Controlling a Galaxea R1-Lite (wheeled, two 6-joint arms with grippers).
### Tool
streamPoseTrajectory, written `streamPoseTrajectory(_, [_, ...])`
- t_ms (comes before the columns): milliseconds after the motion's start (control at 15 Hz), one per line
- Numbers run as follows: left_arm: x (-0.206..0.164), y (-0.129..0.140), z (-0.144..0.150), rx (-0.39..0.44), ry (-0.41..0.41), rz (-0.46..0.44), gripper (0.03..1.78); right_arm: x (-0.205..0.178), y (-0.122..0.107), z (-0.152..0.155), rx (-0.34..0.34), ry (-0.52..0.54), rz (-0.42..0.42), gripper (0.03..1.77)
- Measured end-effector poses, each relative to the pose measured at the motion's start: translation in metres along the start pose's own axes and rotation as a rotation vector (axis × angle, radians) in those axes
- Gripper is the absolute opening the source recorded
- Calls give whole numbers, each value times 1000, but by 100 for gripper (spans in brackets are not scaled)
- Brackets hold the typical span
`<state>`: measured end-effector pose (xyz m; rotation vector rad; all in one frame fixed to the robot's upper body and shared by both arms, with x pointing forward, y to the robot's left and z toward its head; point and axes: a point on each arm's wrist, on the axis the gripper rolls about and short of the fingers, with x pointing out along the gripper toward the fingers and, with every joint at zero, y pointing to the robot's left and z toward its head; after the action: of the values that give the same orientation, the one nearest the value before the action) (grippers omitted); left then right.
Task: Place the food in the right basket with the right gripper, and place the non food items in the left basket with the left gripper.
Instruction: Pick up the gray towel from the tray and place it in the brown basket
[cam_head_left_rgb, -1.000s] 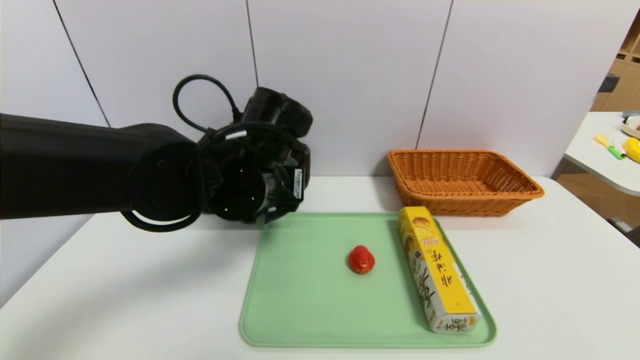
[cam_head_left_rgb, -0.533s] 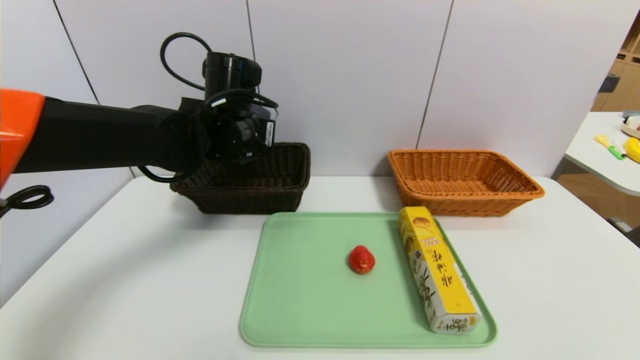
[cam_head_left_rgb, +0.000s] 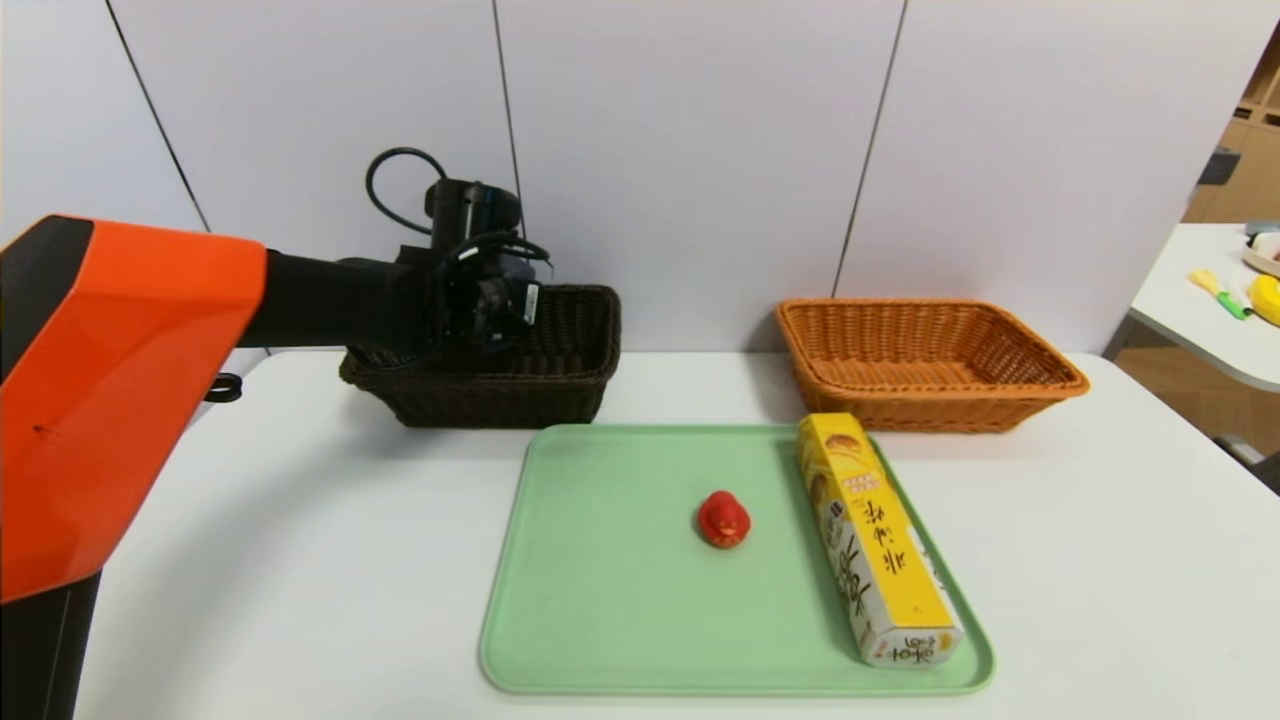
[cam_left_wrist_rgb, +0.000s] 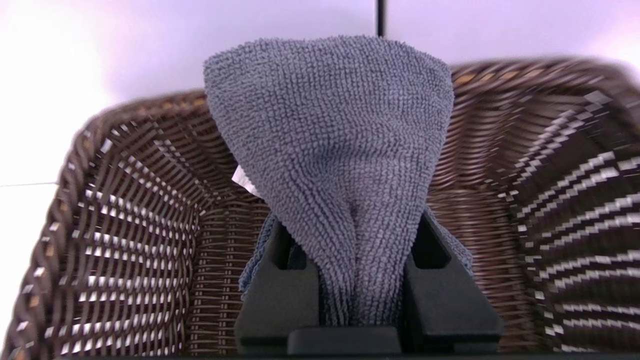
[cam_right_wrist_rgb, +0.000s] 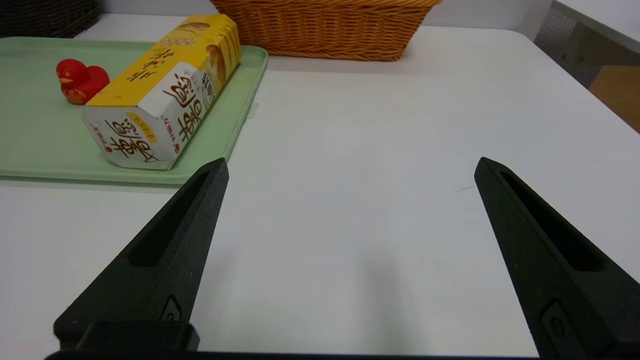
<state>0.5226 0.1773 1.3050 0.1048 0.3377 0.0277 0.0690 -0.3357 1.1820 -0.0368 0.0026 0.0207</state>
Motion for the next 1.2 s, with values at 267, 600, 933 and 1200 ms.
streamPoseTrajectory(267, [18,0,-18,9,47,-27,40,0,0,0,0,0,0,170])
streamPoseTrajectory(600, [24,1,-27,14,77,-31,95,0,0,0,0,0,0,170])
streamPoseTrajectory(933, [22,4,-28,20,101,-26,131,0,0,0,1,0,0,170])
streamPoseTrajectory(1200, [8,9,-18,28,122,-29,147,0,0,0,1,0,0,170])
